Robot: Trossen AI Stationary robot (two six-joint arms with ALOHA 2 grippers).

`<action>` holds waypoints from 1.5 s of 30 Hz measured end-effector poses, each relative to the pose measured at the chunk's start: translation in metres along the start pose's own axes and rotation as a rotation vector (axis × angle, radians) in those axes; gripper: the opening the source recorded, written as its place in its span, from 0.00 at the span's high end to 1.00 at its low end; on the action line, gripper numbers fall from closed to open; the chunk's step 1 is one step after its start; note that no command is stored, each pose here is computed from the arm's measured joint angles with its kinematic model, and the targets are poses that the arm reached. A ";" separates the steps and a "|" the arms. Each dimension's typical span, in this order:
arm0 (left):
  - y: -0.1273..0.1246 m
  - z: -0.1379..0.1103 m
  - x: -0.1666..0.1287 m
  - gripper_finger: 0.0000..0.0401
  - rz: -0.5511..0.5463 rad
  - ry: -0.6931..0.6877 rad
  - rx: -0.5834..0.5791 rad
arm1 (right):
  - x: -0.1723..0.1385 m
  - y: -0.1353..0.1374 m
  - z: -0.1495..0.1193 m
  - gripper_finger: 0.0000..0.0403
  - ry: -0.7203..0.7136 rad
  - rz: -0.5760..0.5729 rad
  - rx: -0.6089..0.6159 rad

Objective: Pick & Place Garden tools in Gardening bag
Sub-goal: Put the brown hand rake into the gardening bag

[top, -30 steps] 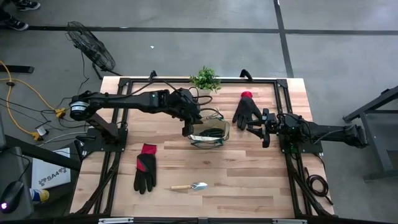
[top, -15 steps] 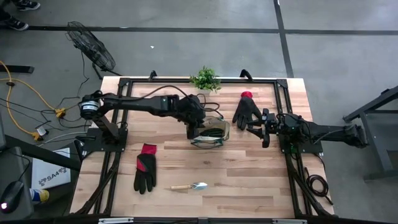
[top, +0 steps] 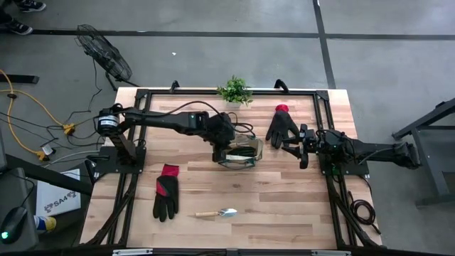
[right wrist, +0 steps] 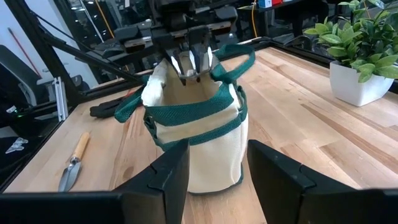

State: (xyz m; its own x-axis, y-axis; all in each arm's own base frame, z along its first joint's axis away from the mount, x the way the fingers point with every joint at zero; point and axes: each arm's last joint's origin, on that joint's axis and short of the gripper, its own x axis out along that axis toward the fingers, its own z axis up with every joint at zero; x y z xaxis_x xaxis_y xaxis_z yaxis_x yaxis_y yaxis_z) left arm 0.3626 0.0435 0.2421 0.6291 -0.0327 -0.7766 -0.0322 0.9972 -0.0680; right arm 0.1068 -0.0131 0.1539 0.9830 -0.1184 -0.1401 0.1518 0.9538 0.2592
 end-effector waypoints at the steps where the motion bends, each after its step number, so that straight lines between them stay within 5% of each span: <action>1: 0.000 0.000 0.002 0.84 0.000 0.000 0.008 | 0.000 0.000 0.000 0.62 0.000 0.000 0.000; 45: 0.001 -0.014 0.009 0.85 0.054 0.152 0.218 | 0.000 0.000 0.000 0.62 0.001 0.000 0.000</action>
State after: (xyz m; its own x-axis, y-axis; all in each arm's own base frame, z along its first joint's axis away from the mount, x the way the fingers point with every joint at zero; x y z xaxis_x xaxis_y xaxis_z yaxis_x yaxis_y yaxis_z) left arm 0.3575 0.0435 0.2258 0.5068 0.0274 -0.8616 0.1159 0.9883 0.0996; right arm 0.1069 -0.0131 0.1537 0.9829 -0.1186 -0.1408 0.1523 0.9537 0.2592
